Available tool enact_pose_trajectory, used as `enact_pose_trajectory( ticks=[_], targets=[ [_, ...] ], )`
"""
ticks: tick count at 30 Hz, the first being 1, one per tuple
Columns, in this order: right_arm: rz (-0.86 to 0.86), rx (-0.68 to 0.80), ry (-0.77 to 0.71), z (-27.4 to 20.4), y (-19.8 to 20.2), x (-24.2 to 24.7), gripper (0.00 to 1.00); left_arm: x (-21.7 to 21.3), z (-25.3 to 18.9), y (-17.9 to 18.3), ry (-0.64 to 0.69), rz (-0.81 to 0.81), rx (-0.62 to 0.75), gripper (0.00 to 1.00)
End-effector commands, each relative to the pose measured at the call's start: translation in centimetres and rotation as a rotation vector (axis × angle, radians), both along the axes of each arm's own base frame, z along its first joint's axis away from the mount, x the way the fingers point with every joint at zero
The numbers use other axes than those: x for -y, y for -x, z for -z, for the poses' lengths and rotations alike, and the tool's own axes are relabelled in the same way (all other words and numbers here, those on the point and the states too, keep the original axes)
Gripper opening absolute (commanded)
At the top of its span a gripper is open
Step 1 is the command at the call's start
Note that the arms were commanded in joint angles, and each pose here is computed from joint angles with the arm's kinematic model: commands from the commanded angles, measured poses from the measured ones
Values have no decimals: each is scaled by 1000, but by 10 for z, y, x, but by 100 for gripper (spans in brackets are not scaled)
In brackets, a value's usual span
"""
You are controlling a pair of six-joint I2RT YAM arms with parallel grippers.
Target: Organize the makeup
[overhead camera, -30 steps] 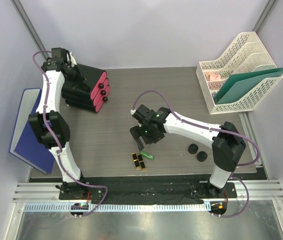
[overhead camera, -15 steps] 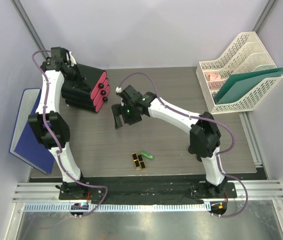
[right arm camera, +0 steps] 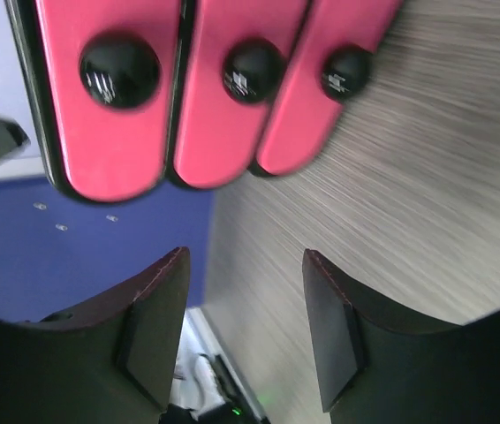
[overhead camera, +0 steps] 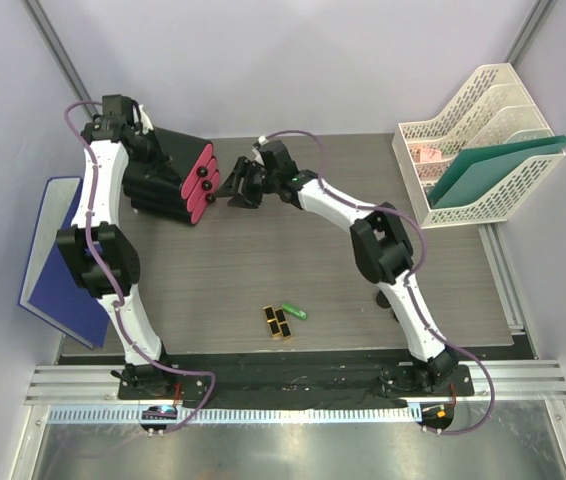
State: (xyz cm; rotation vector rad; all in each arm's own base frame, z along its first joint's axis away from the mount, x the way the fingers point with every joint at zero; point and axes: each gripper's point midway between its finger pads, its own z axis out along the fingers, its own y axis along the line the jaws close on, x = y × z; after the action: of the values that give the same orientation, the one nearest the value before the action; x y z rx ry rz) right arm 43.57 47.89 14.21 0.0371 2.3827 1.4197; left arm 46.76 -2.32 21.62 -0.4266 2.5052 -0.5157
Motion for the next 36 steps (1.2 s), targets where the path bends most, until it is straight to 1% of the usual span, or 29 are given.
enact_pose_trajectory(
  ticks=[1,2,3,5,6,10,11,13,17,27,31,32,36],
  targets=[
    [-63,-10,-246,-58,3,-44,59,-1,-33,4,-14,7,74,0],
    [-63,-5,-272,-66,0,-47,60,-2,-32,4,-17,8,73,0],
    [-58,-24,-276,-55,-3,-50,60,-3,-32,4,-17,4,73,0],
    [-42,-36,-307,-59,-8,-54,59,-2,-32,4,-20,7,72,0],
    [-34,-49,-310,-53,-11,-56,60,-2,-32,3,-19,6,73,0],
    [11,-57,-350,-51,-22,-56,59,-3,-30,3,-27,7,68,0],
    [23,-78,-359,-49,-23,-57,59,-4,-30,4,-28,8,67,0],
    [51,-90,-369,-43,-31,-56,57,-4,-30,3,-33,8,67,0],
    [97,-116,-408,-37,-47,-53,54,-5,-25,4,-36,9,53,0],
    [156,-142,-413,-27,-64,-47,54,-5,-24,1,-35,11,52,0],
    [179,-152,-433,-23,-70,-47,54,-5,-24,2,-37,11,50,0],
    [178,-151,-445,-28,-71,-48,54,-6,-23,1,-40,11,49,0],
    [186,-176,-429,-16,-72,-50,54,-6,-22,2,-41,12,46,0]
  ],
)
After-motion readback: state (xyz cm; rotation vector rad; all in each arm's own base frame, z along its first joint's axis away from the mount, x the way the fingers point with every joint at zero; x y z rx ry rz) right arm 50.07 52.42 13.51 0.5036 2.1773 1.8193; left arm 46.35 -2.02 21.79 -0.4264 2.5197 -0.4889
